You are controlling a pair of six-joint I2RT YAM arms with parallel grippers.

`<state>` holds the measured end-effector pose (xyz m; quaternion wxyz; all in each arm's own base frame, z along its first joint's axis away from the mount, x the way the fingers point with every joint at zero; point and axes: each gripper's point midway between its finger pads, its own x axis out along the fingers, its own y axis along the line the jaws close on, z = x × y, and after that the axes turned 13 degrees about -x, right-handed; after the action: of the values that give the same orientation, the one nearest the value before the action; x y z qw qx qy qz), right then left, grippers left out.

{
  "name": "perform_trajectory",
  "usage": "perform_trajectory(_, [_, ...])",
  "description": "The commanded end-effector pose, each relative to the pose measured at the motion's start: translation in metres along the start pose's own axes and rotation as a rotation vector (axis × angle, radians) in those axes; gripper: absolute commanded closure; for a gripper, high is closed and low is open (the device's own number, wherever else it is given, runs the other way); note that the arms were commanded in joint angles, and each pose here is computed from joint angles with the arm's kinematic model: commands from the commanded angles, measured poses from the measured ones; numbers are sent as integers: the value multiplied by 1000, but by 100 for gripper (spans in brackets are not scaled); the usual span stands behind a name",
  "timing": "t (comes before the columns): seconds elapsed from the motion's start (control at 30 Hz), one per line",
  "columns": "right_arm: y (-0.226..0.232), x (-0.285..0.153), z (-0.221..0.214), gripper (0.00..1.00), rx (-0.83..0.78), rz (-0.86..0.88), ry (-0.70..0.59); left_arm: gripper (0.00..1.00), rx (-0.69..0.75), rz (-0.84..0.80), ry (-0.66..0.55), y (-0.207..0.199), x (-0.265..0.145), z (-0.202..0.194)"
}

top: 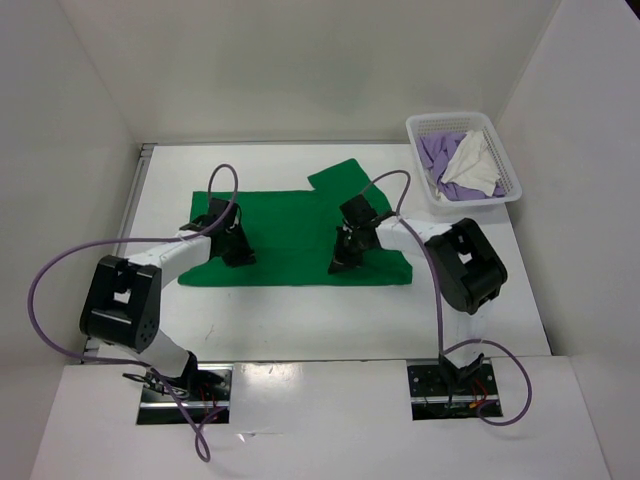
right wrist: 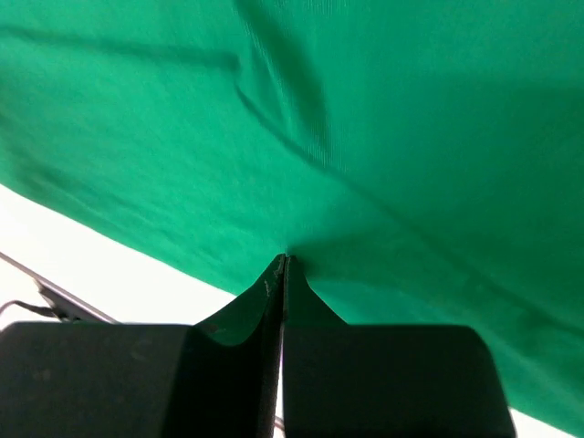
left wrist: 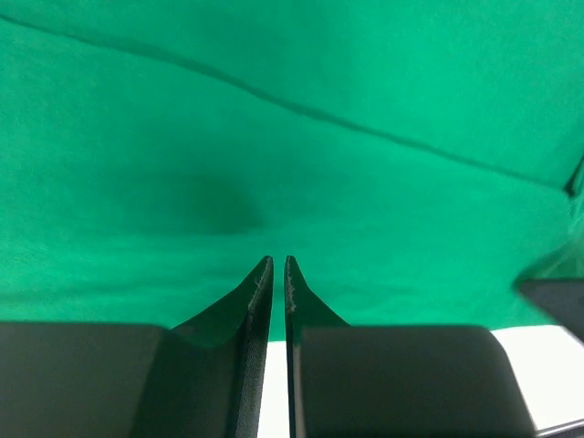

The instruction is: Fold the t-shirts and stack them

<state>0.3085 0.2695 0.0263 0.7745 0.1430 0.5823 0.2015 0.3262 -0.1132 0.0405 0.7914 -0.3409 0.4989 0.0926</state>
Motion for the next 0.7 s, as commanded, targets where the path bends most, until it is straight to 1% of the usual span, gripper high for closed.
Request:
perform_trajectory(0.0, [11, 0, 4, 100, 2, 11, -54, 85, -3, 52, 0, 10, 8, -1])
perform_trajectory(0.03, [7, 4, 3, 100, 5, -5, -52, 85, -4, 59, 6, 12, 10, -2])
perform_trajectory(0.1, [1, 4, 3, 100, 0, -35, -55, 85, -8, 113, 49, 28, 20, -14])
perform_trajectory(0.17, [-10, 7, -7, 100, -1, -69, -35, 85, -4, 180, 104, 45, 21, -27])
perform_trajectory(0.2, [-17, 6, -16, 100, -5, -86, -24, 85, -6, 181, 119, 48, 20, -27])
perform_trajectory(0.23, [-23, 8, -21, 100, -2, -103, -16, 85, -11, 177, 156, 54, 17, -40])
perform_trajectory(0.27, [-30, 7, -34, 100, 5, -119, 11, 84, -21, 167, 166, 57, 11, -40])
perform_trajectory(0.3, [-32, 5, -38, 100, 7, -122, 15, 84, -25, 160, 186, 58, 7, -46])
perform_trajectory(0.33, [-35, 6, -48, 100, 5, -132, 40, 84, -31, 153, 222, 57, 2, -53])
perform_trajectory(0.37, [-41, 4, -61, 100, 12, -149, 68, 84, -25, 156, 243, 61, -2, -59])
perform_trajectory(0.4, [-42, 0, -64, 100, 13, -150, 71, 82, -31, 174, 271, 69, -3, -68])
perform_trajectory(0.43, [-43, -2, -67, 100, 13, -150, 71, 82, -46, 133, 303, 60, -7, -73])
perform_trajectory(0.47, [-48, -6, -76, 100, 19, -162, 91, 82, -61, 119, 323, 57, -10, -77])
perform_trajectory(0.5, [-45, -13, -76, 100, 17, -160, 86, 82, -75, 127, 342, 59, -12, -82])
perform_trajectory(0.6, [-39, -26, -77, 100, 14, -142, 76, 82, -97, 113, 331, 58, -24, -77])
perform_trajectory(0.63, [-39, -27, -81, 100, 18, -139, 93, 81, -104, 111, 324, 58, -30, -75])
perform_trajectory(0.67, [-30, -32, -68, 97, -3, -118, 60, 81, -115, 77, 307, 49, -32, -64])
